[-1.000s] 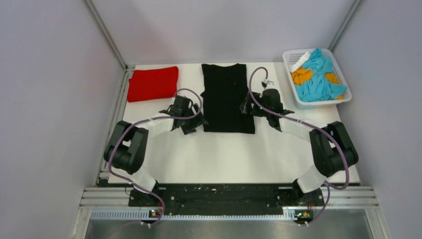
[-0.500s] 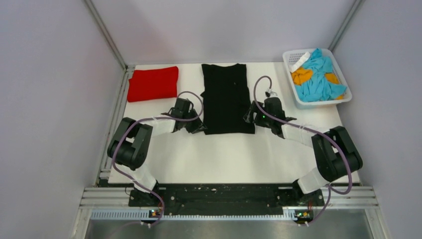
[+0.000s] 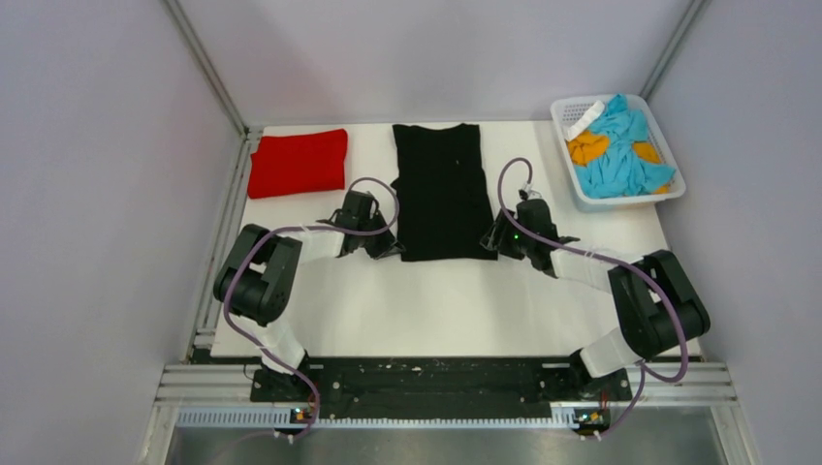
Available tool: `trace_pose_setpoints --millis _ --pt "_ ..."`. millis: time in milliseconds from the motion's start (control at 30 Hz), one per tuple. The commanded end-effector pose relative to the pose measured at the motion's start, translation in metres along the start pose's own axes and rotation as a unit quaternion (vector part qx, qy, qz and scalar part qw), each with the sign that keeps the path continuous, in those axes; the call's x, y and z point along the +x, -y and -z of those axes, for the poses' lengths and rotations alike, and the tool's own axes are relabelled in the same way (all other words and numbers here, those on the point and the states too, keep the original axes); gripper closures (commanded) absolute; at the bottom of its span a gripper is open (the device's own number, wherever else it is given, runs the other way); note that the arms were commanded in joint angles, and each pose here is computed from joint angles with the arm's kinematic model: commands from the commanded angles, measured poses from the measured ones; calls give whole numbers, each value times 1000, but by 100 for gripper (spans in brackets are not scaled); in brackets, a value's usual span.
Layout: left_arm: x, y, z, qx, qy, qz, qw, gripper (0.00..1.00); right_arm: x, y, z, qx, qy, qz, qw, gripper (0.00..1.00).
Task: Fold and stack the t-shirts
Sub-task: Grab one side of the 2/3 rectangular tshirt with both arms
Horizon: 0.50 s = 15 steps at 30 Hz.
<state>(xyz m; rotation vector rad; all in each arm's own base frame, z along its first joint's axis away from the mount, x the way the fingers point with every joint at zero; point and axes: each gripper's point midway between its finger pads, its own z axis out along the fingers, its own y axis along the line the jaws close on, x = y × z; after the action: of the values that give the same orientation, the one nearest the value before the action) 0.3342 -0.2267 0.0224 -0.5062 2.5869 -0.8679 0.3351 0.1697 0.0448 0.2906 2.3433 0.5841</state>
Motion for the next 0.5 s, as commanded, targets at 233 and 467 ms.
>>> trace_pose_setpoints --millis 233,467 --pt "25 -49 -5 -73 -11 1 997 100 31 24 12 20 -23 -20 999 52" --pt "30 -46 -8 -62 -22 4 998 100 39 2 6 -42 -41 -22 998 86"
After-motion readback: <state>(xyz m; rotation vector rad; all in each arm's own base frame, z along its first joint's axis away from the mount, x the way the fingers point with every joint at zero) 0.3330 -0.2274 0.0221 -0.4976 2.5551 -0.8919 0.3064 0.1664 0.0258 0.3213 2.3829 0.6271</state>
